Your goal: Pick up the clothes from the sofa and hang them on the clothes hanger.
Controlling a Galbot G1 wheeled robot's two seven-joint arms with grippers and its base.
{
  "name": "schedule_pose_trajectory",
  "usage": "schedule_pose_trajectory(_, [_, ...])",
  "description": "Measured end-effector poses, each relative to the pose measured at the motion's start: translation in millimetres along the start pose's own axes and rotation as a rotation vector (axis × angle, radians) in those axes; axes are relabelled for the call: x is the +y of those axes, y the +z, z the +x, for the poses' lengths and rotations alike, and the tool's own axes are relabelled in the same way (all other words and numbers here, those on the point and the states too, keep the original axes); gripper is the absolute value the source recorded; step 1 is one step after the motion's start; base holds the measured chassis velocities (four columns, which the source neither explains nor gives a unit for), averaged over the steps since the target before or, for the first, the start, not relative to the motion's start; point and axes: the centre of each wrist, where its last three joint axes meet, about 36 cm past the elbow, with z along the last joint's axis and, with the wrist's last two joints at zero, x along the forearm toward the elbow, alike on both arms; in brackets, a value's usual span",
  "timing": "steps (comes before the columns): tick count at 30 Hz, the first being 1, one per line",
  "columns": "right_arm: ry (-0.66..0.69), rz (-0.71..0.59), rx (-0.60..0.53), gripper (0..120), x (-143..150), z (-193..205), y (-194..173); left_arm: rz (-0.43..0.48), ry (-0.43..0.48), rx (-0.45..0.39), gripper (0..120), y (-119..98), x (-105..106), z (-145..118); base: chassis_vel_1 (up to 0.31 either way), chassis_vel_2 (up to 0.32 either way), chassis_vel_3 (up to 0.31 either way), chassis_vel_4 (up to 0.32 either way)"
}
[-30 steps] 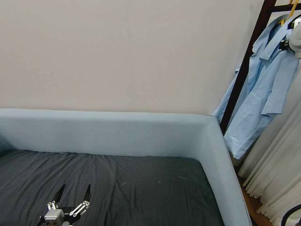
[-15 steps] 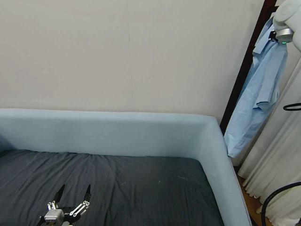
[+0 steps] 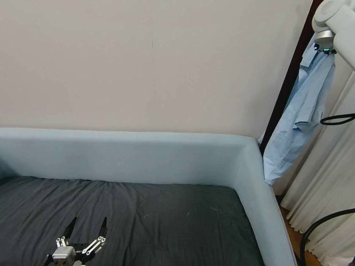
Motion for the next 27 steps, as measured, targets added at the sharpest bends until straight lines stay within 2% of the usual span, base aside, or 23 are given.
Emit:
schedule_pose_trajectory(1, [-0.001,0.014,-0.008,6,4,2,2,0.000,0.000,0.000,100,0,0,0,0.000,0.000,0.000,0.000])
schedule_pose_trajectory(3, [-0.011,0.061,-0.037,17,9,7,11,0.000,0.000,0.000,100,0,0,0,0.000,0.000,0.000,0.000])
schedule_pose_trajectory(4, [-0.011,0.061,-0.037,17,9,7,11,0.000,0.000,0.000,100,0,0,0,0.000,0.000,0.000,0.000])
schedule_pose_trajectory(6, [-0.020,0.084,-0.055,27,10,8,17,0.000,0.000,0.000,100,0,0,0,0.000,0.000,0.000,0.000])
schedule_pose_trajectory(8, [-0.028,0.095,-0.066,30,9,9,20,0.000,0.000,0.000,100,0,0,0,0.000,0.000,0.000,0.000])
schedule_pose_trajectory(11, [-0.063,0.124,-0.105,43,5,20,27,0.000,0.000,0.000,100,0,0,0,0.000,0.000,0.000,0.000])
schedule_pose_trajectory(13, [-0.093,0.144,-0.133,53,-2,30,35,0.000,0.000,0.000,100,0,0,0,0.000,0.000,0.000,0.000])
schedule_pose_trajectory(15, [-0.106,0.154,-0.149,57,-5,35,38,0.000,0.000,0.000,100,0,0,0,0.000,0.000,0.000,0.000])
schedule_pose_trajectory(18, [-0.125,0.186,-0.218,72,-17,53,49,0.000,0.000,0.000,100,0,0,0,0.000,0.000,0.000,0.000])
schedule_pose_trajectory(19, [-0.125,0.186,-0.218,72,-17,53,49,0.000,0.000,0.000,100,0,0,0,0.000,0.000,0.000,0.000])
schedule_pose_trajectory(23, [-0.237,0.182,-0.287,90,-44,79,69,0.000,0.000,0.000,100,0,0,0,0.000,0.000,0.000,0.000])
schedule_pose_trajectory(27, [-0.327,0.160,-0.336,98,-55,92,92,0.000,0.000,0.000,100,0,0,0,0.000,0.000,0.000,0.000])
